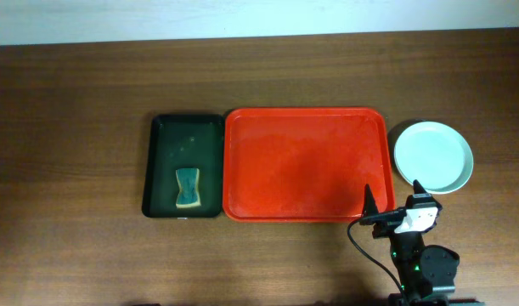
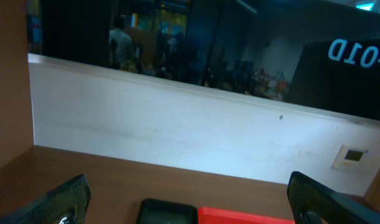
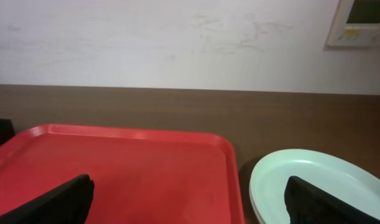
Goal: Clean dirty plates on tray and stack at the side
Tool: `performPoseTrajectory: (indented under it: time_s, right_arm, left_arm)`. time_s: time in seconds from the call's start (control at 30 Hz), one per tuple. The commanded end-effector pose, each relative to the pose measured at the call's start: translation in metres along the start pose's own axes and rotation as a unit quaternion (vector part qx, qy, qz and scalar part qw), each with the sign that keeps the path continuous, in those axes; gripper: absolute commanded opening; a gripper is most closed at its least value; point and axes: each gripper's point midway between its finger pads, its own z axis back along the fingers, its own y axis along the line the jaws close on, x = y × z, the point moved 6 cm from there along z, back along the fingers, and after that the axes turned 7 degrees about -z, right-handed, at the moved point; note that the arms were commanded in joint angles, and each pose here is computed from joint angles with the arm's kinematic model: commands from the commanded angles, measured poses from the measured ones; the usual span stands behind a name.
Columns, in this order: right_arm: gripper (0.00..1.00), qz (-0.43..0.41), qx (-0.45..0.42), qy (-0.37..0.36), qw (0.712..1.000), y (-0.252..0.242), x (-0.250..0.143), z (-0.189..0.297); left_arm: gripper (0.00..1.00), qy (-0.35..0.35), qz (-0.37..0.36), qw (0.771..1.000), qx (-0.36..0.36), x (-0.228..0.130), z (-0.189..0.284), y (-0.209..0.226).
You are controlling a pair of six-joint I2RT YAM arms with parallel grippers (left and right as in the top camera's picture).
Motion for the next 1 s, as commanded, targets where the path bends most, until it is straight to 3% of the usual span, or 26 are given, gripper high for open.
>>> performPoseTrajectory:
  time_s: [0.0, 0.27, 0.37, 0.47, 0.63, 0.8, 0.97]
  right_arm:
    - [0.98, -0.002, -0.008, 0.0, 1.0, -0.002, -0.002, 0.0]
    - [0.99, -0.002, -0.008, 0.0, 1.0, -0.002, -0.002, 0.0]
    - [0.99, -0.002, -0.008, 0.0, 1.0, -0.002, -0.002, 0.0]
    - [0.98, -0.002, -0.008, 0.0, 1.0, -0.002, -0.002, 0.0]
    - [0.98, -0.002, -0.008, 0.0, 1.0, -0.002, -0.002, 0.0]
    - [0.98, -0.002, -0.008, 0.0, 1.0, -0.002, -0.002, 0.0]
    - [0.98, -0.002, -0.008, 0.0, 1.0, -0.002, -0.002, 0.0]
  left_arm:
    - [0.99, 0.005, 0.005, 1.0, 0.004, -0.037, 0.008, 0.005]
    - [0.99, 0.053, 0.007, 0.998, 0.012, -0.092, -0.04, 0.014]
    - [0.99, -0.009, 0.004, 1.0, 0.007, -0.086, -0.073, 0.015]
    - [0.99, -0.133, 0.0, 0.991, -0.008, -0.074, -0.107, 0.015]
    - [0.99, -0.231, -0.004, 0.973, -0.021, -0.099, -0.136, 0.019]
    - [0.99, -0.223, -0.003, 0.975, -0.02, -0.147, -0.156, 0.025]
    - [0.99, -0.171, -0.001, 0.985, -0.014, -0.2, -0.171, 0.032]
